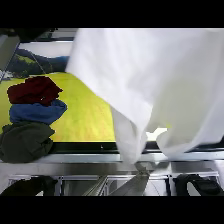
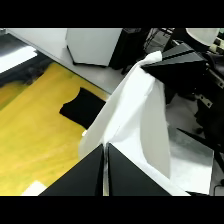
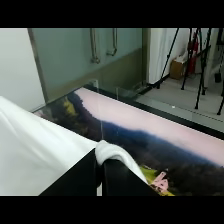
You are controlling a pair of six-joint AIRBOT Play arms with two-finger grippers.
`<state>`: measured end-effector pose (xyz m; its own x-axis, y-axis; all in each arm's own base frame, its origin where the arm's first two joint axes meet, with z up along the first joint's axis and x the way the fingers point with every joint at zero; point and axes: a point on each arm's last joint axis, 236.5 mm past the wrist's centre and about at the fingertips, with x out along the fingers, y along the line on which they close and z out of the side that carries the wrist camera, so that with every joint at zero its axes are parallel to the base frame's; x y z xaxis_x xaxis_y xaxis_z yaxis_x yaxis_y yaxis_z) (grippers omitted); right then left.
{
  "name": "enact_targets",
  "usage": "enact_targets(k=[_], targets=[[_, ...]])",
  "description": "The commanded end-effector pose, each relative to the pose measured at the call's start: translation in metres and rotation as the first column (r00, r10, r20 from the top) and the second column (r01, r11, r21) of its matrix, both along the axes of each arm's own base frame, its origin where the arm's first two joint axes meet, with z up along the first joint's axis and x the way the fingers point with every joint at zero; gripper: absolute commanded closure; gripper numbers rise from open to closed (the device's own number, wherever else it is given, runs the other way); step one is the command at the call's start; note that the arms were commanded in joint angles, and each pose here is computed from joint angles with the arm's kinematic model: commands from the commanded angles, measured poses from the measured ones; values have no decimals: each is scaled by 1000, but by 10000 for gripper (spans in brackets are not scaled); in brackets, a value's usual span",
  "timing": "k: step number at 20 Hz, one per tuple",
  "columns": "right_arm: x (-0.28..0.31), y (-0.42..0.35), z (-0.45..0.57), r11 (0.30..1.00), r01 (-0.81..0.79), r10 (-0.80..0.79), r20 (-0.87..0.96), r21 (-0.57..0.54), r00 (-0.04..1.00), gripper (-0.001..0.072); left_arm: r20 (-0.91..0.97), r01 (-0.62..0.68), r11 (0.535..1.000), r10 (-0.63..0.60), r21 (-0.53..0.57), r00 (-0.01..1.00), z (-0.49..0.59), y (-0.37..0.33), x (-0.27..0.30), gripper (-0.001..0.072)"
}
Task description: Fold the shirts.
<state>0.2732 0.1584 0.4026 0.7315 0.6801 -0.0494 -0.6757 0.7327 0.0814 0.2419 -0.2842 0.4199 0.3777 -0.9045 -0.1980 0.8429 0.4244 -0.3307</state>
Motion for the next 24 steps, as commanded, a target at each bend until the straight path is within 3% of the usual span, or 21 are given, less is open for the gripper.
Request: enact_targets(k=[1, 4, 8, 9, 10, 11, 12, 14, 16, 20, 22, 24], targets=[[44, 7, -49, 998, -55, 51, -182, -20, 982, 696, -119, -46, 994, 58, 102, 991, -55, 3, 36, 683], [116, 9, -145, 996, -91, 77, -446, -11, 892, 696, -344, -73, 974, 144, 213, 928, -158, 10, 99, 683], [198, 1, -301, 999, -39, 39, -709, 17, 704, 691, -568, -112, 934, 298, 339, 767, -307, 60, 175, 685], [216, -6, -334, 1000, 11, 11, -743, 24, 670, 590, -607, -133, 926, 334, 353, 721, -333, 77, 190, 616], [228, -12, -353, 998, 51, 3, -765, 46, 644, 363, -638, -155, 919, 365, 362, 678, -353, 96, 204, 335], [236, -17, -362, 994, 80, 11, -779, 78, 626, 213, -661, -171, 916, 383, 363, 645, -364, 113, 215, 100], [240, -25, -365, 990, 103, 10, -785, 93, 619, 198, -685, -174, 914, 392, 367, 613, -371, 131, 222, -5], [235, -40, -360, 990, 103, 16, -792, 99, 611, 213, -739, -125, 920, 374, 371, 560, -380, 156, 217, -7], [213, -54, -357, 993, 53, 56, -821, 104, 568, 293, -803, -38, 930, 337, 366, 491, -393, 164, 193, -6], [142, -90, -369, 990, -28, 141, -931, 140, 337, 299, -857, 49, 920, 341, 388, 385, -449, 152, 150, 11], [114, -101, -376, 982, -12, 188, -950, 191, 248, 488, -850, 56, 913, 353, 405, 392, -479, 135, 142, 11], [96, -109, -384, 976, 32, 204, -958, 214, 203, 489, -833, 61, 903, 364, 425, 417, -503, 114, 142, 11]])
